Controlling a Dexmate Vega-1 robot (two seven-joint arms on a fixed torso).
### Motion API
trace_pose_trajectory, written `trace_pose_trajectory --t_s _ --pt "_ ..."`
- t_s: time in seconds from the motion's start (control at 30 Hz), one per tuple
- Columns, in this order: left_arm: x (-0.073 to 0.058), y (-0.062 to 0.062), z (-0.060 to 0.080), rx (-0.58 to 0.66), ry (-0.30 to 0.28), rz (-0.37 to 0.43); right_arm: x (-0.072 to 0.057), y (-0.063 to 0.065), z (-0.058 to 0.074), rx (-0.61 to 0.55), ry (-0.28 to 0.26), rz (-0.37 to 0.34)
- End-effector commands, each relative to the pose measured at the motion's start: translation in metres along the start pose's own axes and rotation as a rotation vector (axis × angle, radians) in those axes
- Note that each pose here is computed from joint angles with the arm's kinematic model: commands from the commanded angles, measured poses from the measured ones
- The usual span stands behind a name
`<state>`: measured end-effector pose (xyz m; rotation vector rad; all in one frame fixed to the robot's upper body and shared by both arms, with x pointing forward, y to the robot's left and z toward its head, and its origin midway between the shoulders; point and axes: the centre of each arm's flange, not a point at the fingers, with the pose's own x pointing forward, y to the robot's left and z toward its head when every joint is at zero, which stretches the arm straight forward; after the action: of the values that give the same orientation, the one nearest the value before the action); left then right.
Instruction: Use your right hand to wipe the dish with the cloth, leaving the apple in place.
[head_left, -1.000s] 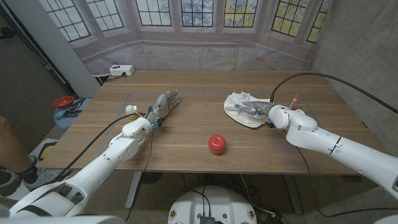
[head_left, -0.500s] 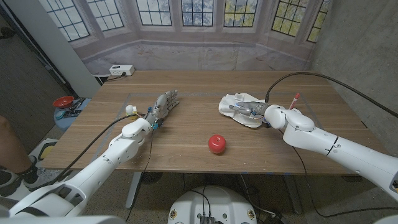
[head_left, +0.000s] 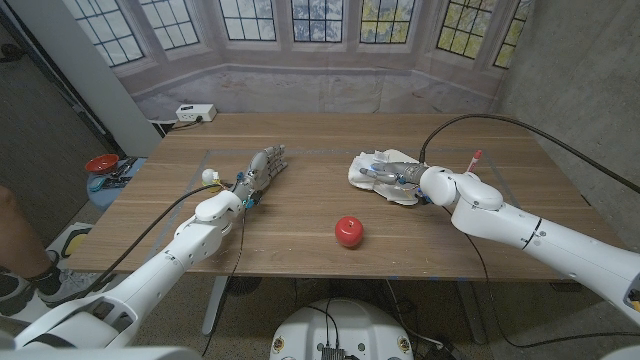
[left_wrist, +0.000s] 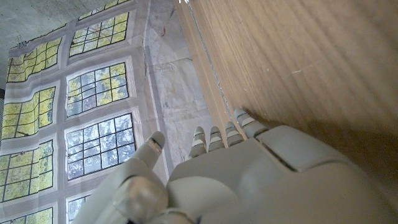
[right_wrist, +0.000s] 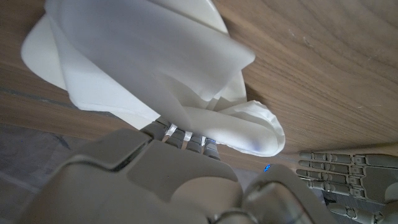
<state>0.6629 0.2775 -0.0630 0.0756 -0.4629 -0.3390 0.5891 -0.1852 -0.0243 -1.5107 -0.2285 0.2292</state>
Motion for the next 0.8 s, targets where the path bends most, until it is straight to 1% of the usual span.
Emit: trace_pose_trajectory --t_s 0.03,0.33,0.63,0.8 --pt "0.001 0.003 -0.001 -0.001 0.001 0.002 -0.001 0.001 0.013 -0.005 -0.036 0.016" --pt "0.001 0.004 -0.001 -0.001 0.003 0.000 0.000 0.010 0.018 0.010 -0.040 0.031" --pt "0.002 0.007 0.001 0.003 0.003 -0.001 0.001 0.013 0.017 0.018 -0.037 0.033" --pt "0.003 0.006 0.000 -0.001 0.005 -0.003 0.001 0.014 0.013 0.021 -0.027 0.033"
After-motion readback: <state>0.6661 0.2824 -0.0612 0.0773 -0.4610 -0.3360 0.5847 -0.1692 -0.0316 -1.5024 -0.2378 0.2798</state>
